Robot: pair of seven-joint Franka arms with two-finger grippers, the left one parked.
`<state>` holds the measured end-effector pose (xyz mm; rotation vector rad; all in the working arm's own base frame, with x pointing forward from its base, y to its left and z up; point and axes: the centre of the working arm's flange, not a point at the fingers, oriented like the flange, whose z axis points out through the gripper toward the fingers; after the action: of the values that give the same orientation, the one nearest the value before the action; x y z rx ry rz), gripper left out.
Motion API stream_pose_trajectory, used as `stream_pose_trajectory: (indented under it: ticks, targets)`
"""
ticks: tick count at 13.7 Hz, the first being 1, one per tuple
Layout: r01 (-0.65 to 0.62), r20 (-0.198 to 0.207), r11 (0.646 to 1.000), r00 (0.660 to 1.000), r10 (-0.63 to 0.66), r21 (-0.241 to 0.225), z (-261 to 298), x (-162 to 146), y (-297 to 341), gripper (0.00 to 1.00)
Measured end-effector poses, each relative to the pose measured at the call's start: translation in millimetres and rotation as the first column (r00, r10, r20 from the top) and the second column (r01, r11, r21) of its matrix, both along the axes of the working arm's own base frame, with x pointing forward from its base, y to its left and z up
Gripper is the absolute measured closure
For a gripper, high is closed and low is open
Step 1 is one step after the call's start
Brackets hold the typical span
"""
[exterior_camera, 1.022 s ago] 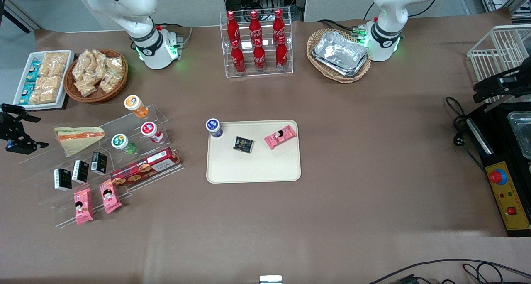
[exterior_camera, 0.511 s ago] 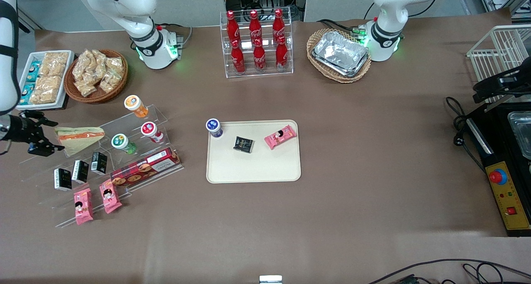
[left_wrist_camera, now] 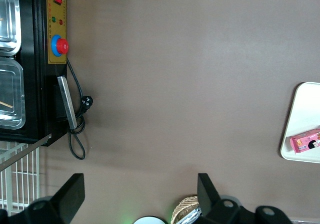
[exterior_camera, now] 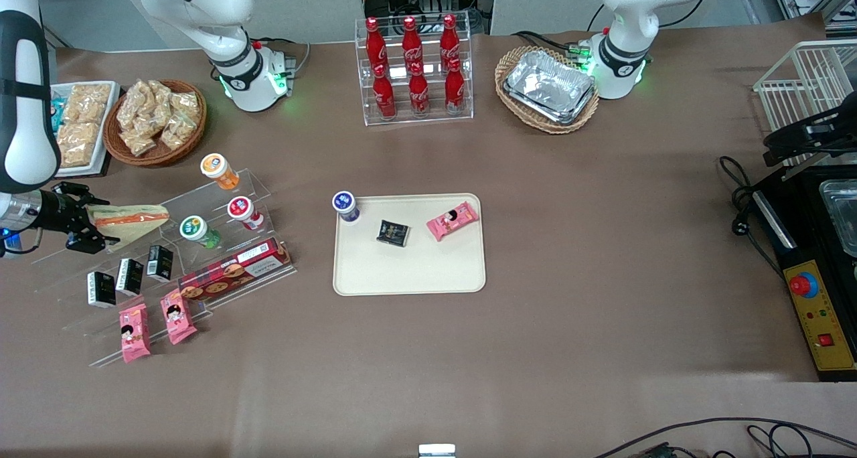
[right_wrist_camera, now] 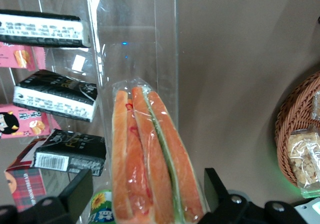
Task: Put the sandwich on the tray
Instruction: 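Close the right gripper on the plastic-wrapped sandwich and lift it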
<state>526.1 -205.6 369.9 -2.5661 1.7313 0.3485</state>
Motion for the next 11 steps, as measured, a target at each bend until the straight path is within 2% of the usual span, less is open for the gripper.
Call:
stream_pose_trajectory:
  ticks: [3,4,8,9,11]
  targets:
    - [-0.032,0.0,0.999,0.999,0.032,0.008,-4,-2,1,0.06]
    - [-0.052,0.002,0.999,0.999,0.052,0.011,-4,-2,1,0.13]
    - [-0.137,0.029,0.99,0.99,0.137,0.02,0,0,0,0.56]
    - [-0.151,0.04,0.988,0.988,0.15,0.017,4,3,-1,0.59]
    - [-0.168,0.058,0.986,0.984,0.167,0.01,19,10,-2,0.6]
